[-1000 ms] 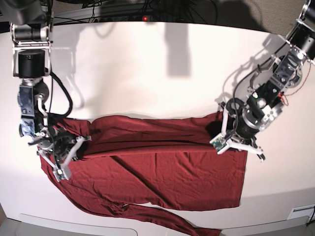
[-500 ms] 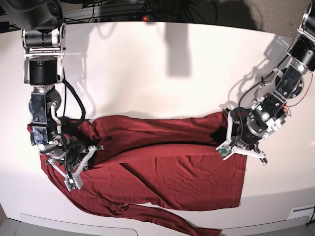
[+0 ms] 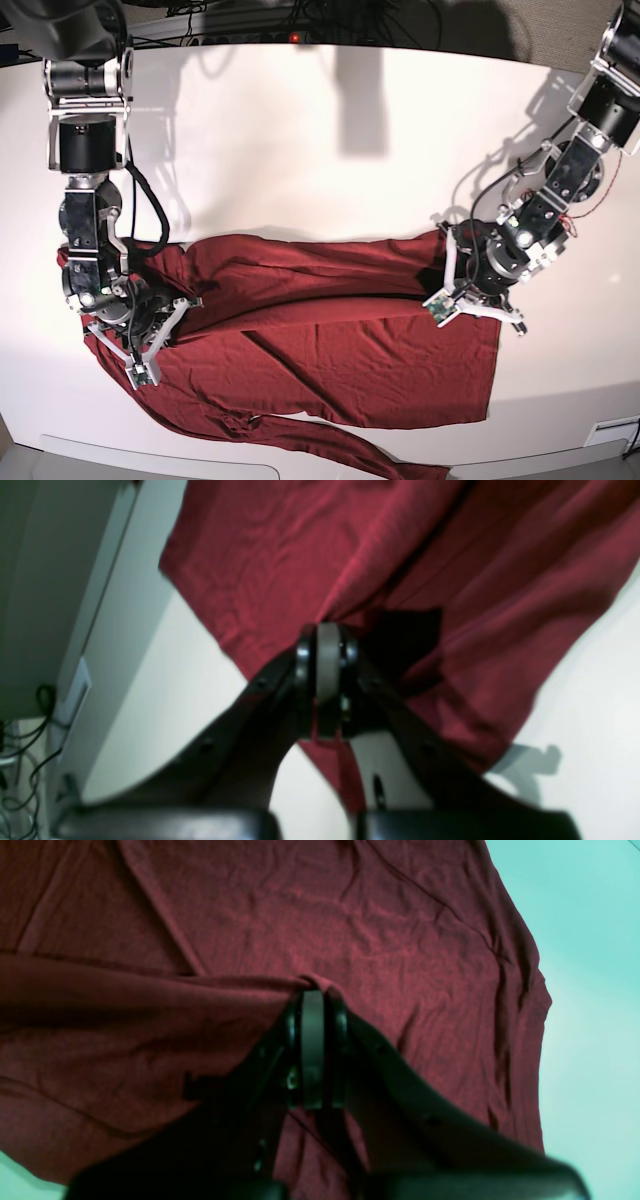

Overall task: Fold the T-shirt properly
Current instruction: 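Lift the shirt edge with both grippers, pulling it taut between them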

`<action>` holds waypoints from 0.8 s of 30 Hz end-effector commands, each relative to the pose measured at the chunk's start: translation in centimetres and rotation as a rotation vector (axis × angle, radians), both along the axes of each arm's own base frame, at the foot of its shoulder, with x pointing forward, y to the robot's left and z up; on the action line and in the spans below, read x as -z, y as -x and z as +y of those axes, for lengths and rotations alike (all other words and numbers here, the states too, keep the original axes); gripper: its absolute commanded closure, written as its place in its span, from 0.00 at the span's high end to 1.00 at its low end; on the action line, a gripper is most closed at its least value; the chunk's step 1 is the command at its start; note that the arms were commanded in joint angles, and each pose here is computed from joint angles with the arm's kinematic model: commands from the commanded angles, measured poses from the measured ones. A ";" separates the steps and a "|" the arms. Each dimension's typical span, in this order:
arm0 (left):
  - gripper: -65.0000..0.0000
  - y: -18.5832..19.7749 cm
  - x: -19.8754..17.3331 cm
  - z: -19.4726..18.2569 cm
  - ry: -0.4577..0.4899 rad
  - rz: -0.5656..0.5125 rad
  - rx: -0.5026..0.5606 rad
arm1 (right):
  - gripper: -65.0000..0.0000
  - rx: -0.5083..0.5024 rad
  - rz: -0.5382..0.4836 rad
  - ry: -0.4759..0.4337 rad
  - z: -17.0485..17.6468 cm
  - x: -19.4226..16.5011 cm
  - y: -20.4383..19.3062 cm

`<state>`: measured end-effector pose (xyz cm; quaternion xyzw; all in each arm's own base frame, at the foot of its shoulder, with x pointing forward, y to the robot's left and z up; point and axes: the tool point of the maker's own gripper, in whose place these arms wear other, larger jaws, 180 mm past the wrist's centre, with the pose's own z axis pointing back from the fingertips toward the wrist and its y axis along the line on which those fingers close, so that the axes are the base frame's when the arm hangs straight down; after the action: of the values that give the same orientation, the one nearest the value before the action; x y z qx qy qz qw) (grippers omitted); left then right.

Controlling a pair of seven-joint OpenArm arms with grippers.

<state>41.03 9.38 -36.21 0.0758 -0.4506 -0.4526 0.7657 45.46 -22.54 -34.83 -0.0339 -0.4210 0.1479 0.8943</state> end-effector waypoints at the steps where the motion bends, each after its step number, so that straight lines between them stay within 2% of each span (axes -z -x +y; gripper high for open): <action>1: 0.00 -1.3 -2.0 0.0 0.011 -0.057 -0.001 | 0.00 0.008 -0.072 -0.001 -0.5 -2.5 -1.4; 7: 0.00 -1.4 -2.0 0.0 -0.010 -0.069 0.006 | 0.00 0.008 -0.063 -0.002 -0.5 -2.0 -1.1; 12: 0.00 -1.5 -2.4 -0.4 0.009 -0.090 0.026 | 0.00 0.009 -0.061 -0.001 -0.5 -2.0 -1.1; 22: 0.00 -2.6 -3.6 -0.9 -0.031 -0.223 0.123 | 0.00 0.012 -0.042 -0.003 -0.5 -1.7 -0.9; 24: 0.15 -3.6 -2.9 0.3 -0.042 -0.211 0.103 | 0.00 0.012 -0.035 -0.015 -0.4 -1.6 -0.8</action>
<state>43.23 9.48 -35.64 0.1037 -0.4976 -0.4976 0.7029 44.90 -22.42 -35.54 -0.0278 -0.4071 0.1446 0.9015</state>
